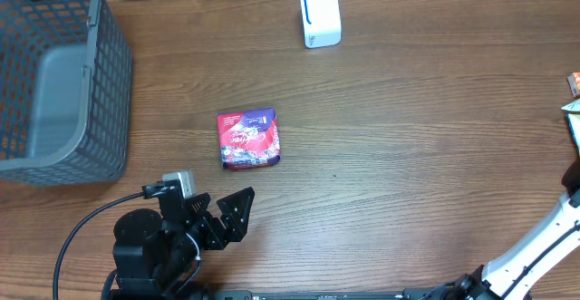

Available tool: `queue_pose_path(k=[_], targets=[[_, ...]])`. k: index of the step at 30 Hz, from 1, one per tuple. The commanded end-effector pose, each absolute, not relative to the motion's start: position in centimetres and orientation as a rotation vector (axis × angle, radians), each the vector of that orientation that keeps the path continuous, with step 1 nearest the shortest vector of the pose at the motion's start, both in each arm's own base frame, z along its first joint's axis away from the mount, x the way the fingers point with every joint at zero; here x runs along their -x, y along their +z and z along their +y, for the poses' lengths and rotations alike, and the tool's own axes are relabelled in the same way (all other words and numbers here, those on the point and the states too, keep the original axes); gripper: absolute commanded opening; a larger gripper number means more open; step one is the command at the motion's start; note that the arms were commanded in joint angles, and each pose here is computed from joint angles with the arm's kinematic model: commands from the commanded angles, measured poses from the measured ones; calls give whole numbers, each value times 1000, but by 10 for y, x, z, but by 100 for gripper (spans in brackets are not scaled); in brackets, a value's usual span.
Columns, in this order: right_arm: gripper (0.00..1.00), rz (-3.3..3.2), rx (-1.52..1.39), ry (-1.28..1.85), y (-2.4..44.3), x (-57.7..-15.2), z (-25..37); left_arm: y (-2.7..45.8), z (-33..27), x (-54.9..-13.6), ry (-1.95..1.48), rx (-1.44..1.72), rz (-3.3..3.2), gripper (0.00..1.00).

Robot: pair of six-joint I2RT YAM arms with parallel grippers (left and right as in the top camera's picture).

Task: Scan the item barcode
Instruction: 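Move the right gripper back toward the purple pouch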

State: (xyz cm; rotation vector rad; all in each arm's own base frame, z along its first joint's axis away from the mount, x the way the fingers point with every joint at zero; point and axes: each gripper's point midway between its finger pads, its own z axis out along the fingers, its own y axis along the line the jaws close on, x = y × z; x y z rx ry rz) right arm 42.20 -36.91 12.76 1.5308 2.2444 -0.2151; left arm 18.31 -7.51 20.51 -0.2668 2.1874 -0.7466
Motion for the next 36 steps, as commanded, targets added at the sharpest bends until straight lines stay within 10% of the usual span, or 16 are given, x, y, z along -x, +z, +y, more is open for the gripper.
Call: queue_pose_path(k=[1,15,27,36], targets=[[91,2310,-1449,54,125,-451,-325,209,-75,-183,-757,273,2176,100],[100,2733,-567,846,139,-515,-31,209,-75,-183,-757,273,2176,100],[100,2995,381,931,103,-426,267,209,-75,-183,-757,273,2176,100],[98,3116,277,955,46,-371,347,209,-75,-183,-757,273,2176,100]])
